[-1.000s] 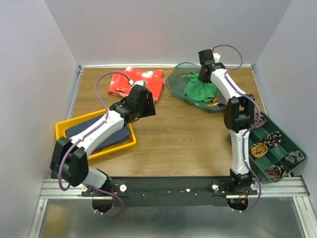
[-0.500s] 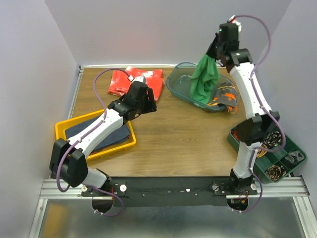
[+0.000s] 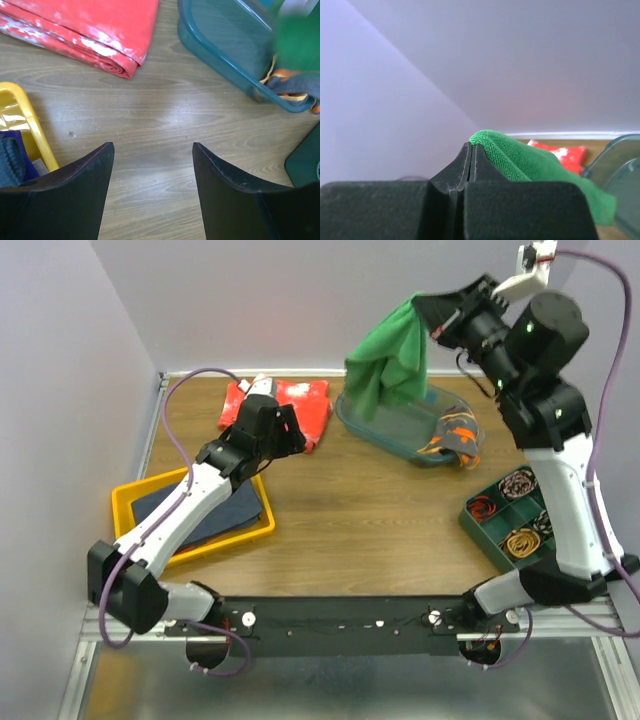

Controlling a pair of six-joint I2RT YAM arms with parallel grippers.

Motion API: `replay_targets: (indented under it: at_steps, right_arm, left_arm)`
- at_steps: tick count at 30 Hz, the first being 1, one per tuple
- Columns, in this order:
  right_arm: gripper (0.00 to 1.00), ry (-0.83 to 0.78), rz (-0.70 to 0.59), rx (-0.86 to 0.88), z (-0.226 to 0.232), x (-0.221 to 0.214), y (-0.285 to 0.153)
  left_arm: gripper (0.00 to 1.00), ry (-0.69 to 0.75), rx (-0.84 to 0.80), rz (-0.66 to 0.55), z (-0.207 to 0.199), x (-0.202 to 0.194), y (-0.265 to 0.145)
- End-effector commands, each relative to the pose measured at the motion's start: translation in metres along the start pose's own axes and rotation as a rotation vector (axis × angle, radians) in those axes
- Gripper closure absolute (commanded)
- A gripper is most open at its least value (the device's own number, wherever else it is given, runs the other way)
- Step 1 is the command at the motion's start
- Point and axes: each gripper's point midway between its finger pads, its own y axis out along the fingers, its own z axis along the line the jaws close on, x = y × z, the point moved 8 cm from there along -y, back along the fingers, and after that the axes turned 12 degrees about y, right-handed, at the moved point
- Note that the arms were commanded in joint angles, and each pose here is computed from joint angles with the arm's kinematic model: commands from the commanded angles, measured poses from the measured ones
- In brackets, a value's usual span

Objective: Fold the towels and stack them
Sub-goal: Place the towel at the center of the board, then flatten out the towel at the center of the board.

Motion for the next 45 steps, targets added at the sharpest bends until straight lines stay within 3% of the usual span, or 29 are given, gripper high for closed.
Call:
replay_targets:
  at_steps: [1, 3, 4, 5, 7, 8, 11, 16, 21, 24, 29, 34, 39, 45]
  right_arm:
    - [0.99, 0.095, 0.155, 0.049, -0.008, -0.05, -0.02]
    - [0.99, 0.104, 0.217, 0.027, -0.02, -0.068, -0.041]
    - [0.99, 0.12, 0.292, -0.058, -0.05, -0.1, -0.045]
    - [0.81, 0.131, 0.31, -0.07, -0.06, -0.109, -0.063]
    - [0.63, 0.151, 0.332, -0.146, -0.087, -0.131, -0.079]
    - [0.55, 0.136, 0.353, -0.267, -0.122, -0.156, -0.087]
    - [0.5, 0.097, 0.395, -0.42, -0.16, -0.181, -0.111]
    - [0.5, -0.009, 0.532, -0.53, -0.193, -0.216, -0.118]
    - [0.51, -0.15, 0.639, -0.463, -0.181, -0.258, -0.101]
    - [0.53, -0.174, 0.67, -0.481, -0.193, -0.275, -0.094]
    - [0.53, -0.149, 0.721, -0.655, -0.23, -0.303, -0.115]
    - [0.53, -0.072, 0.691, -0.795, -0.256, -0.312, -0.155]
    - [0.5, -0.054, 0.557, -0.951, -0.278, -0.303, -0.19]
    - [0.48, -0.018, 0.483, -1.026, -0.287, -0.296, -0.212]
  left_arm:
    - [0.27, 0.0, 0.003, -0.045, 0.005, 0.009, -0.019]
    - [0.27, -0.01, 0.008, -0.047, 0.007, 0.006, -0.025]
    - [0.27, -0.017, 0.014, -0.028, 0.01, -0.003, -0.023]
    - [0.26, -0.021, 0.01, -0.025, 0.011, -0.007, -0.024]
    - [0.26, -0.017, 0.013, 0.009, 0.015, -0.021, -0.022]
    - [0.25, -0.015, 0.004, 0.026, 0.015, -0.027, -0.02]
    - [0.25, -0.012, 0.01, 0.089, 0.019, -0.051, -0.012]
    - [0.26, 0.001, 0.02, 0.154, 0.026, -0.084, -0.01]
    - [0.4, 0.0, -0.017, 0.188, 0.024, -0.105, -0.021]
    - [0.46, 0.007, -0.034, 0.227, 0.022, -0.127, -0.032]
    - [0.46, 0.094, -0.017, 0.304, 0.017, -0.164, -0.05]
    - [0.43, 0.191, -0.096, 0.308, -0.007, -0.17, -0.045]
    - [0.42, 0.381, -0.229, 0.302, -0.069, -0.169, -0.038]
    - [0.42, 0.498, -0.335, 0.317, -0.139, -0.182, -0.022]
